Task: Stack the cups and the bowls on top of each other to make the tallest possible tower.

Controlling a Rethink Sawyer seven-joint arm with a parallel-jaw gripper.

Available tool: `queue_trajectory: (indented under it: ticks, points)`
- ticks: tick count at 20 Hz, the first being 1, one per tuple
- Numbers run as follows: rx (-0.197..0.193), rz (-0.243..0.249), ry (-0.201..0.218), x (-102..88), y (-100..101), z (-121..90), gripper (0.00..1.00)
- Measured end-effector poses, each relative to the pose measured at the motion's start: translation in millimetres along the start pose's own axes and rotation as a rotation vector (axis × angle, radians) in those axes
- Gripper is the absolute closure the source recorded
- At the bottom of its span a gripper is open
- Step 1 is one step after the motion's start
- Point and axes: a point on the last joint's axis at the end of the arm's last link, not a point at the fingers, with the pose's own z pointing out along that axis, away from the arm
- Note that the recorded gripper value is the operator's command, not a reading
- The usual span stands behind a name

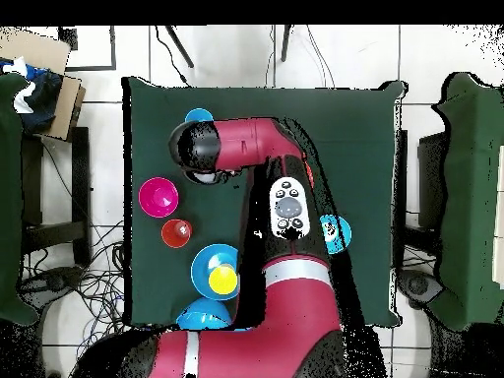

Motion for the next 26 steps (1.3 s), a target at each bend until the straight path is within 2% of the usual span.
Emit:
queue_trajectory:
  ticks: [5, 6, 10, 15, 22, 26]
  points:
    - [0.007, -0.019, -0.001, -5.2, -16, 4, 1.00]
    - [0.012, -0.025, -0.001, -8.5, -26, 7, 1.00]
    - [0.018, -0.029, -0.007, -14.3, -45, 13, 1.00]
    - [0.017, -0.028, -0.025, -18.2, -84, 30, 1.00]
    - [0.015, -0.029, -0.016, -16.0, -112, 45, 1.00]
    - [0.018, -0.036, -0.009, -13.1, -117, 49, 1.00]
